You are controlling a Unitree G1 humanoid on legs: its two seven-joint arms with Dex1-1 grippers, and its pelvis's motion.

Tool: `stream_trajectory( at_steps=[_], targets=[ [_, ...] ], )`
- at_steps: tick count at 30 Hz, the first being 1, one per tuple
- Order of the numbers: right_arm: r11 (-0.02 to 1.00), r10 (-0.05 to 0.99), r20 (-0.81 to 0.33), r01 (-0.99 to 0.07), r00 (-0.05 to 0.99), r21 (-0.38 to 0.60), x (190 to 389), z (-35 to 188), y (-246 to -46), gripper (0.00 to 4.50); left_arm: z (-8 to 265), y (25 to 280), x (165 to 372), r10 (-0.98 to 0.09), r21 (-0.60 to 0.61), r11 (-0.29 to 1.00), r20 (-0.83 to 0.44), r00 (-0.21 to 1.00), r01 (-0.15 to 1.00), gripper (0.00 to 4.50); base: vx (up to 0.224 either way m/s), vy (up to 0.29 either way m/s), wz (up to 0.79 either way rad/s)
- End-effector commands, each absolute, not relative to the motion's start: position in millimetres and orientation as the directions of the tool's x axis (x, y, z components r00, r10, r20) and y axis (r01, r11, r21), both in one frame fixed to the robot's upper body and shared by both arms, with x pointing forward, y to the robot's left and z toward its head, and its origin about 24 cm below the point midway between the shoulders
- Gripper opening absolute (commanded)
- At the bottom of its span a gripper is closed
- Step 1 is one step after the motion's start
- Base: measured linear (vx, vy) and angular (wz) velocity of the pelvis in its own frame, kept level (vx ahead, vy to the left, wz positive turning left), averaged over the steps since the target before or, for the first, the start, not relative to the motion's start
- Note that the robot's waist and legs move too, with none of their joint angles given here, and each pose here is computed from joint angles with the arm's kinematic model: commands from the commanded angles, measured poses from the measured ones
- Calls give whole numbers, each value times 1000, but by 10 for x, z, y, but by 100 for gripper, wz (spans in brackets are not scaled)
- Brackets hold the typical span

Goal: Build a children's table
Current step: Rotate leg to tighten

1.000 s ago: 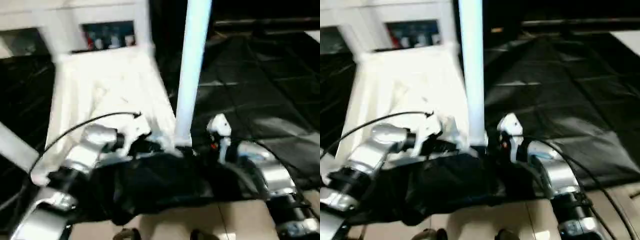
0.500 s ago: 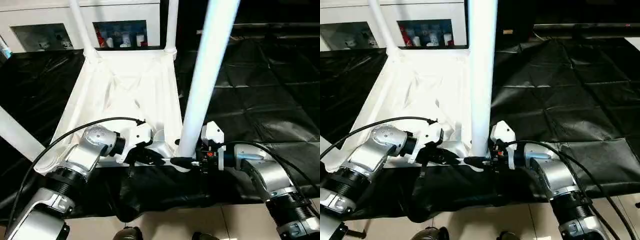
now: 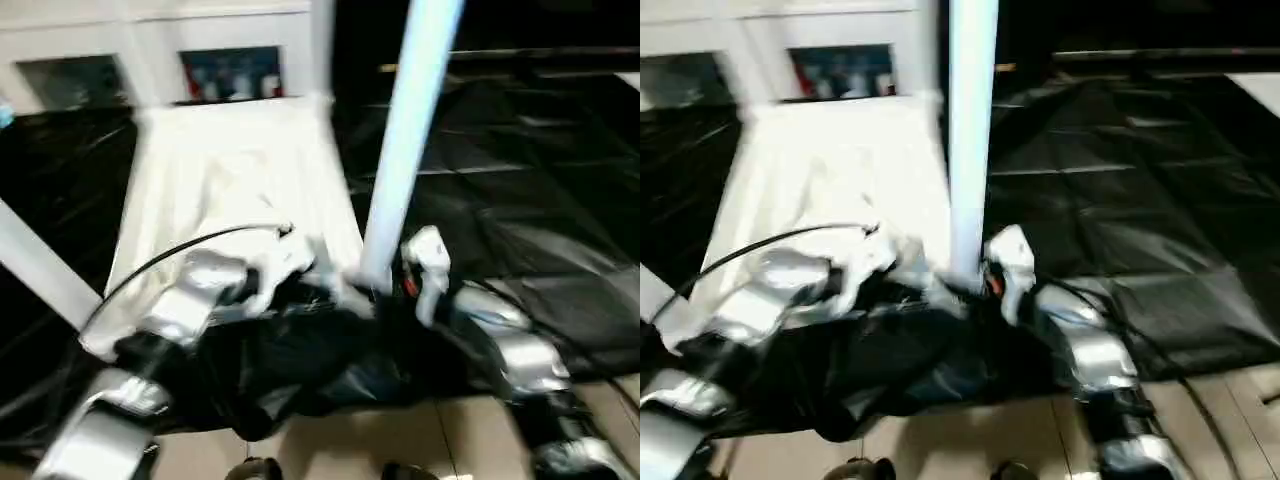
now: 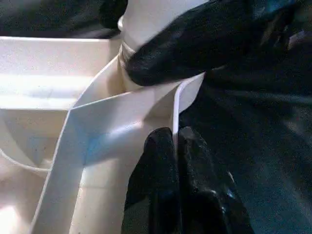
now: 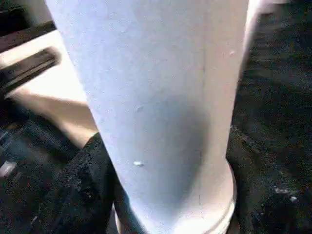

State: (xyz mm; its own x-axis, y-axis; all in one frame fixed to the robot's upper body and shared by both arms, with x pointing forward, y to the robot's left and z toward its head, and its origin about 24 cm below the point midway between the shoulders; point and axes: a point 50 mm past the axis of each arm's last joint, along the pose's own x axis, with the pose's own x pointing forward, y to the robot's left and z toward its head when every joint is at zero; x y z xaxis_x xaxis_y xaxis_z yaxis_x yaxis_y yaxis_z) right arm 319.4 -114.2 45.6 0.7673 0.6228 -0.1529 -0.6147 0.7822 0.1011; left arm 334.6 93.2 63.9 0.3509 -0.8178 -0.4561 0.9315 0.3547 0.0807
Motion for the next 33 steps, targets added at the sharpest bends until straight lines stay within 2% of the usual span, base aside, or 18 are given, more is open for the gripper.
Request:
stream_trajectory(
  at_steps=[1, 3, 5, 6, 8, 10, 13, 16, 17, 19, 23, 27, 32, 33],
  targets=[
    [828, 559, -273, -544, 783, 135, 3136, 198, -1114, 270, 645, 910, 3424, -778, 91, 466, -431, 457, 880, 0, 0, 0, 0],
    [850, 526, -283, -508, 802, 138, 3150, 167, -1035, 270, 658, 823, 3450, -771, 89, 495, -414, 484, 865, 0, 0, 0, 0],
    [830, 556, -271, -542, 786, 133, 3133, 167, -885, 270, 674, 723, 3452, -781, 79, 497, -394, 485, 864, 0, 0, 0, 0],
    [797, 603, -236, -585, 762, 148, 3115, 202, -791, 270, 683, 670, 3441, -797, 72, 478, -385, 467, 875, 0, 0, 0, 0],
    [767, 641, -206, -621, 739, 157, 3104, 238, -746, 326, 688, 641, 3414, -818, 64, 442, -380, 432, 895, 0, 0, 0, 0],
    [698, 714, -173, -706, 678, 114, 3077, 298, -731, 345, 674, 634, 3327, -861, 48, 341, -386, 332, 939, 0, 0, 0, 0],
    [634, 771, -158, -768, 617, 94, 3045, 352, -769, 367, 655, 674, 3265, -878, 30, 286, -391, 274, 958, 0, 0, 0, 0],
    [581, 809, -155, -811, 566, 71, 3015, 390, -813, 367, 635, 721, 3223, -885, 22, 245, -403, 233, 969, 0, 0, 0, 0],
    [511, 850, -168, -858, 499, 39, 2977, 434, -917, 367, 609, 803, 3180, -885, 15, 197, -427, 185, 980, 0, 0, 0, 0],
    [481, 866, -173, -876, 469, 30, 2960, 451, -959, 367, 599, 839, 3164, -883, 12, 179, -439, 166, 984, 0, 29, -2, 1],
    [381, 903, -214, -925, 372, 1, 2911, 516, -1165, 367, 600, 993, 3064, -884, -24, 63, -466, 44, 998, 0, 41, -3, 2],
    [340, 915, -231, -940, 330, 4, 2896, 547, -1251, 367, 611, 1068, 3008, -884, -54, 1, -468, -24, 999, 0, 0, 0, 0],
    [305, 926, -241, -952, 291, 23, 2887, 567, -1275, 367, 617, 1112, 2995, -878, -63, -22, -476, -49, 998, 0, 0, 0, 0],
    [295, 929, -243, -955, 280, 27, 2884, 570, -1277, 344, 620, 1120, 2993, -878, -63, -24, -476, -52, 998, 0, 0, 0, 0]
  ],
)
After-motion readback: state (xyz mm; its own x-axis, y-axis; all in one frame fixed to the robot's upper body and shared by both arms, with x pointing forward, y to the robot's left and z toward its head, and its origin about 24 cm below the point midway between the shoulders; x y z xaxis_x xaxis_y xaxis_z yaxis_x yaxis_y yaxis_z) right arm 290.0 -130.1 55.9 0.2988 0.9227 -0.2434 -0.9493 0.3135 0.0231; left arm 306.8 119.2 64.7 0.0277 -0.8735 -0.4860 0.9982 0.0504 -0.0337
